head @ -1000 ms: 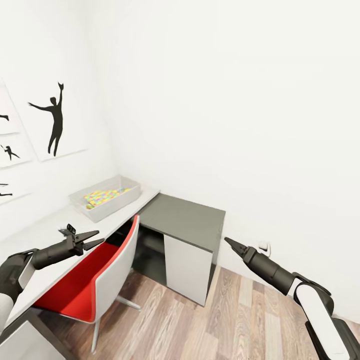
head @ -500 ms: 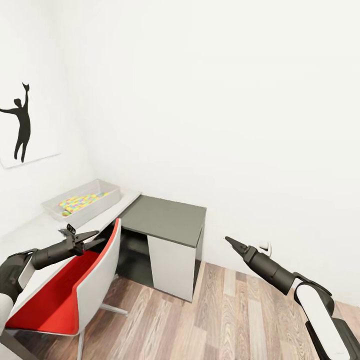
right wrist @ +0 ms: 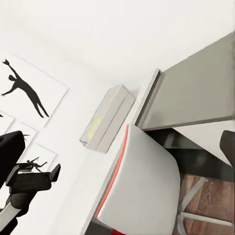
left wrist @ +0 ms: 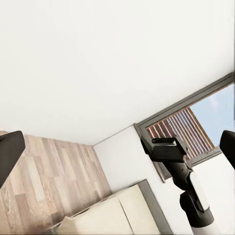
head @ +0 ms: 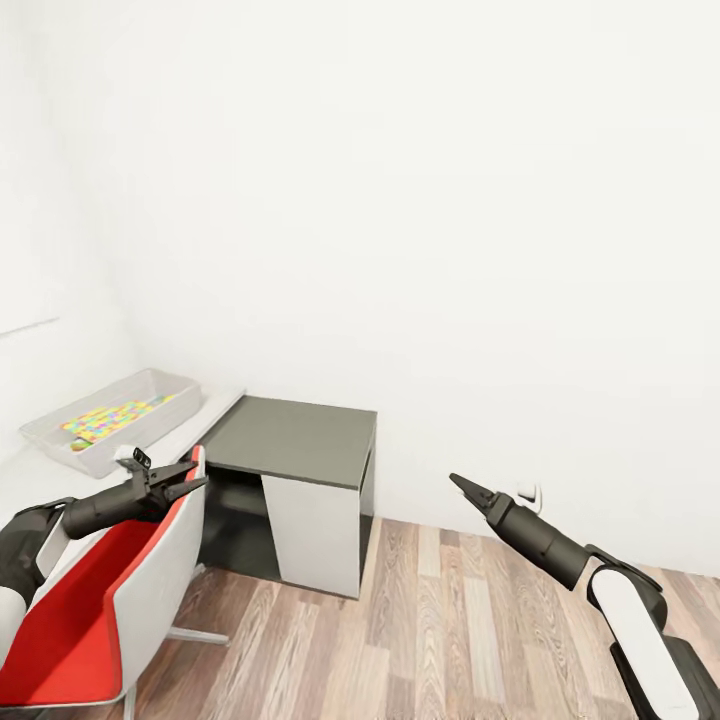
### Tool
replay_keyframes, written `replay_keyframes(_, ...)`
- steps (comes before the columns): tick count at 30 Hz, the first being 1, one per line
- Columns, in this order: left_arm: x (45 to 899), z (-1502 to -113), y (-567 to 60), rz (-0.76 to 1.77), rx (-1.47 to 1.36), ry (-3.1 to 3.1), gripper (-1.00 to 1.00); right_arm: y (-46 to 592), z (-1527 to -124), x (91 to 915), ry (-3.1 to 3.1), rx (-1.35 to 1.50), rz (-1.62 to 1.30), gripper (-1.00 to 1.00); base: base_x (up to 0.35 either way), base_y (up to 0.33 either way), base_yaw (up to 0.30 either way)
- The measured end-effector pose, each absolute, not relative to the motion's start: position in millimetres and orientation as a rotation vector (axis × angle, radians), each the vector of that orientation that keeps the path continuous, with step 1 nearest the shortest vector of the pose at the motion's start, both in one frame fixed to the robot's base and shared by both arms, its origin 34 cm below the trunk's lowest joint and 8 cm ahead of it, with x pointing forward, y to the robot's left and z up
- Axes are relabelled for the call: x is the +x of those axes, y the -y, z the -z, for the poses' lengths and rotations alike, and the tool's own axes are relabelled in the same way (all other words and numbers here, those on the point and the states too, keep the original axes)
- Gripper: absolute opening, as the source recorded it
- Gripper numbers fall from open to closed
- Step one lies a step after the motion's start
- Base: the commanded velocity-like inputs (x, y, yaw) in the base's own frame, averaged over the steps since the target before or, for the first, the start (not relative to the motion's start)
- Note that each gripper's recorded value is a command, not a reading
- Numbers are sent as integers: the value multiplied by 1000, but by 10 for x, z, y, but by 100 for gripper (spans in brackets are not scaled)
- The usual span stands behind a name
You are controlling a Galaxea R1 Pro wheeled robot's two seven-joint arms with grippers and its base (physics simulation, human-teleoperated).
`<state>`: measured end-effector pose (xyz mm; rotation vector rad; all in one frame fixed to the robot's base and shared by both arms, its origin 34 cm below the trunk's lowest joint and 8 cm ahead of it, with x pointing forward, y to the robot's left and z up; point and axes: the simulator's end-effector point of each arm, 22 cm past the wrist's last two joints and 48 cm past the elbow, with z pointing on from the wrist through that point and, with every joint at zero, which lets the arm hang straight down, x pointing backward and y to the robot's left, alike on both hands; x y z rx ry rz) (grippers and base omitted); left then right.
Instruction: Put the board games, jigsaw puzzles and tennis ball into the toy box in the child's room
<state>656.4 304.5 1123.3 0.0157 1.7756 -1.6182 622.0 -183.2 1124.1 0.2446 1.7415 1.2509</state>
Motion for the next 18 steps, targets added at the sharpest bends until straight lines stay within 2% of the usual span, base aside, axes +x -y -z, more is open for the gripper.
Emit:
replay_keyframes(6,6558,-11253,-3062,1614,18,-1774,100,1837,-11189,6221,-1752,256,-1252,100,-110,59,-270)
replay_keyframes(18,6548,-11290,-3071,1610,23,-1770,100,1838,-11185,6215,-1753,258,-1253,100,-9,3,-270)
